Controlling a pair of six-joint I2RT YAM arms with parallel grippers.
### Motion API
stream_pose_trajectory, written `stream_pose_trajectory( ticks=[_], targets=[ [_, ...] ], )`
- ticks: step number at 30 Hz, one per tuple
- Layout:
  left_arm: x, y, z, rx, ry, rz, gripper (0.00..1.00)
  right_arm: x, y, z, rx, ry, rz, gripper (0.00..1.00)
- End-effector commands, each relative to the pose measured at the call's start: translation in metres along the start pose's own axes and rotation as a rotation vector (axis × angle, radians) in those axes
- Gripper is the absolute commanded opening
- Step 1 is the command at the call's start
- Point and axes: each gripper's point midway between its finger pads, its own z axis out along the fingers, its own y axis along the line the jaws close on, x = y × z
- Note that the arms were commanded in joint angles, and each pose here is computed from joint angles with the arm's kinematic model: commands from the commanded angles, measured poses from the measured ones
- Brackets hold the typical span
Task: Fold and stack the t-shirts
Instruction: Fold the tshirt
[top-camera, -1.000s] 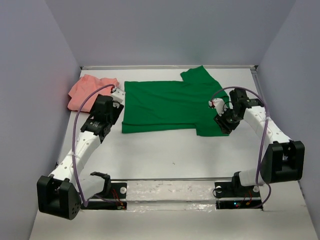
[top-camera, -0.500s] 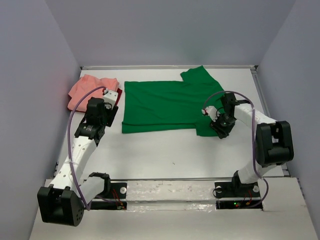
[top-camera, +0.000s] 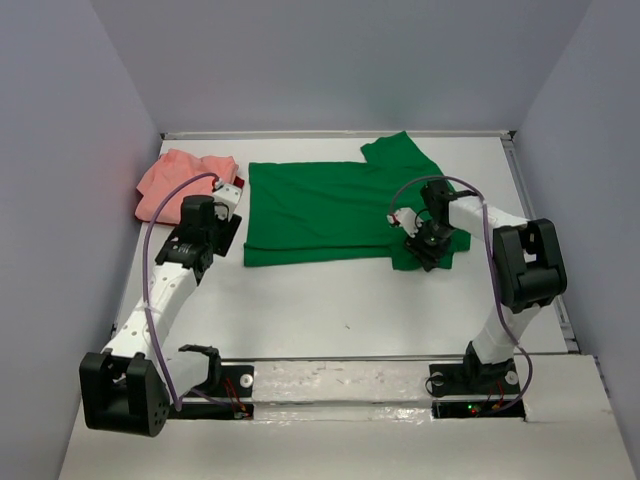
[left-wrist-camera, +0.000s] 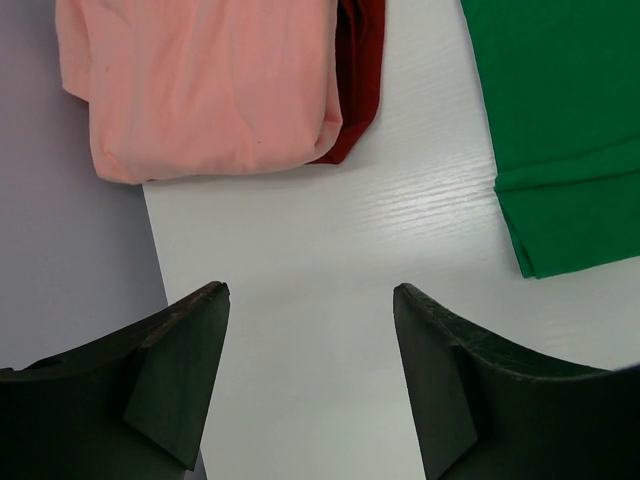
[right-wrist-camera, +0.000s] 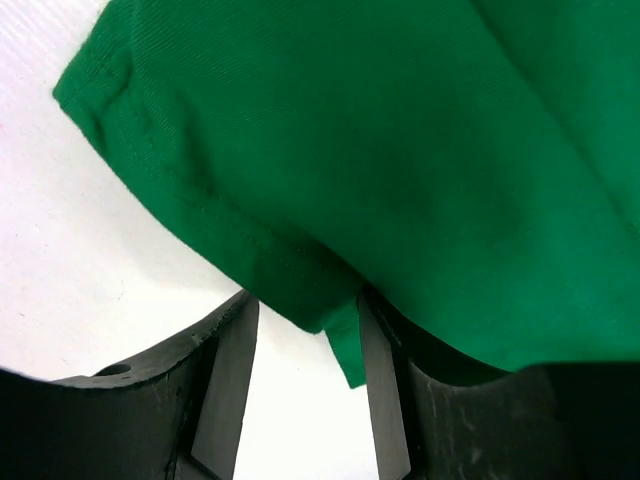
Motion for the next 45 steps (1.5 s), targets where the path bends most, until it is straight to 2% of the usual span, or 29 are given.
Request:
stream_pose_trajectory(
  ticks=[1, 4, 5, 8, 9, 10, 19, 27, 35, 45],
  targets=[
    [-0.012, 0.001, -0.002, 0.014, -0.025, -0.02, 0.79, -0.016, -0.012, 0.007, 0.028, -0.03, -0.003, 0.51],
    [-0.013, -0.002, -0.001, 0.034, -0.026, -0.02, 0.79, -0.011, -0.014, 0.014, 0.028, 0.001, 0.005, 0.39],
    [-0.013, -0.002, -0.002, 0.038, -0.028, -0.02, 0.79, -0.012, -0.012, 0.016, 0.027, 0.007, 0.002, 0.31],
    [-0.013, -0.004, -0.001, 0.044, -0.029, -0.019, 0.79, -0.01, -0.014, 0.014, 0.04, 0.018, 0.006, 0.15],
    [-0.014, -0.005, -0.001, 0.05, -0.031, -0.018, 0.79, -0.009, -0.013, 0.012, 0.042, 0.018, 0.008, 0.03],
    [-0.014, -0.006, -0.001, 0.055, -0.032, -0.018, 0.79, -0.009, -0.014, 0.01, 0.048, 0.016, 0.008, 0.0],
    [-0.019, -0.011, -0.004, 0.094, -0.049, -0.016, 0.79, -0.022, -0.014, -0.047, 0.103, -0.033, 0.01, 0.0],
    [-0.022, -0.011, -0.005, 0.101, -0.053, -0.018, 0.79, -0.056, -0.044, -0.096, 0.239, -0.118, 0.012, 0.0],
    [-0.018, -0.011, -0.006, 0.098, -0.043, -0.012, 0.79, -0.062, -0.067, -0.068, 0.242, -0.053, 0.027, 0.0],
    [-0.019, -0.014, -0.003, 0.115, -0.038, -0.013, 0.79, -0.087, -0.089, -0.058, 0.275, -0.081, 0.046, 0.0]
  ],
)
